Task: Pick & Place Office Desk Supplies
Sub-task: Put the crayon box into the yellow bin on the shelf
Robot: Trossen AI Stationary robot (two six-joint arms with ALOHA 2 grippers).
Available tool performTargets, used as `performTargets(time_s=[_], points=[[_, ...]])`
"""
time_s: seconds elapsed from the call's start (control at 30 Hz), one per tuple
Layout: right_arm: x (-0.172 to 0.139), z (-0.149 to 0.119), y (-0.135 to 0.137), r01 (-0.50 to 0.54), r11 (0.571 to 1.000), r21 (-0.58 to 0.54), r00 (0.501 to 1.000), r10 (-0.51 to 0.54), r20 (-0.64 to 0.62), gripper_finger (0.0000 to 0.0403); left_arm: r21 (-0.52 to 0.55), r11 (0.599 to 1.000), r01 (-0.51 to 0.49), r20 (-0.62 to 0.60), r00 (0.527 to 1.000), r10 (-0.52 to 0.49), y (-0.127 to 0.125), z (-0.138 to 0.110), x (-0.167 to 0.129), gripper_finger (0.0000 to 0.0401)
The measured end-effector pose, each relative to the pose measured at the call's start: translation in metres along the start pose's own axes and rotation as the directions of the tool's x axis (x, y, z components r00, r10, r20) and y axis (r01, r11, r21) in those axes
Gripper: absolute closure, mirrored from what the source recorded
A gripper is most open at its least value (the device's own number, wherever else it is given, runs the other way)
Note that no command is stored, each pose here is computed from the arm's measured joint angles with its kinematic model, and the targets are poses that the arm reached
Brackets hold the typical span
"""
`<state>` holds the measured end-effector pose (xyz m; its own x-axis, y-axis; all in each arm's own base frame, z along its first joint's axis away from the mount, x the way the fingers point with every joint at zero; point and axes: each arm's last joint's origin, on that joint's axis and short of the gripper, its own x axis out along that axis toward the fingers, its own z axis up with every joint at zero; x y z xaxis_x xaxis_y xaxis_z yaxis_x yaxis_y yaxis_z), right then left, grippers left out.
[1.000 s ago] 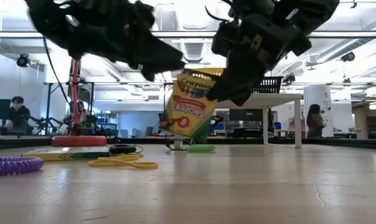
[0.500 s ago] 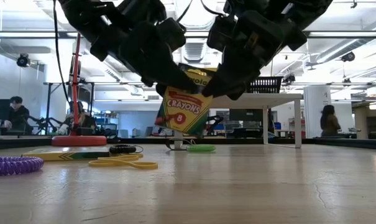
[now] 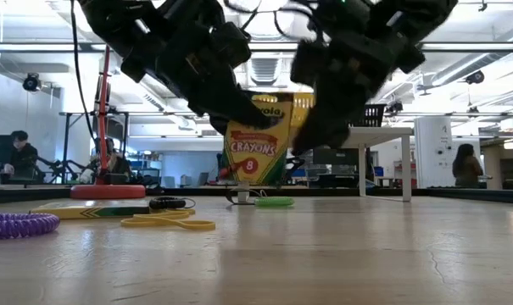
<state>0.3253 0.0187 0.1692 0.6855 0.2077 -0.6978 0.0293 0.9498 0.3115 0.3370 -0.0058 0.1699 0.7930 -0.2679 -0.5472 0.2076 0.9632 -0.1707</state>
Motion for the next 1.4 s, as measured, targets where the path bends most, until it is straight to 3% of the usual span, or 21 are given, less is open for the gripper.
performTargets(time_s=[0.17,0.27,0.47,0.63,0.8,1.13,1.4], points=[[0.009,-0.035,0.005,0.067,0.995,0.072,0.997,-0.069,0.024,0.0234,-0.011,0.997,-0.080,0.050,0.996,0.080,-0.007,0.011,-0.012,0.0364],[0.011,-0.053,0.009,0.118,0.988,0.098,0.973,-0.135,0.185,0.0223,0.003,0.992,-0.124,0.106,0.987,0.123,-0.012,0.017,-0.014,0.0368],[0.003,-0.070,0.009,0.119,0.978,0.170,0.860,-0.187,0.475,0.0215,-0.023,0.983,-0.183,0.320,0.930,0.180,-0.013,0.023,-0.018,0.0367],[-0.006,-0.064,0.010,0.086,0.988,0.127,0.785,-0.145,0.602,0.0215,-0.037,0.984,-0.173,0.529,0.832,0.167,-0.016,0.034,-0.028,0.0365],[-0.013,-0.044,0.017,0.119,0.992,0.049,0.687,-0.118,0.717,0.0212,-0.025,0.982,-0.185,0.595,0.787,0.163,-0.016,0.040,-0.033,0.0365],[-0.024,-0.032,0.024,0.187,0.982,0.030,0.558,-0.131,0.819,0.0218,-0.006,0.968,-0.251,0.614,0.763,0.201,-0.017,0.042,-0.041,0.0364],[-0.027,-0.031,0.025,0.177,0.983,0.044,0.531,-0.134,0.837,0.0292,-0.002,0.965,-0.263,0.602,0.770,0.211,-0.017,0.041,-0.044,0.0363]])
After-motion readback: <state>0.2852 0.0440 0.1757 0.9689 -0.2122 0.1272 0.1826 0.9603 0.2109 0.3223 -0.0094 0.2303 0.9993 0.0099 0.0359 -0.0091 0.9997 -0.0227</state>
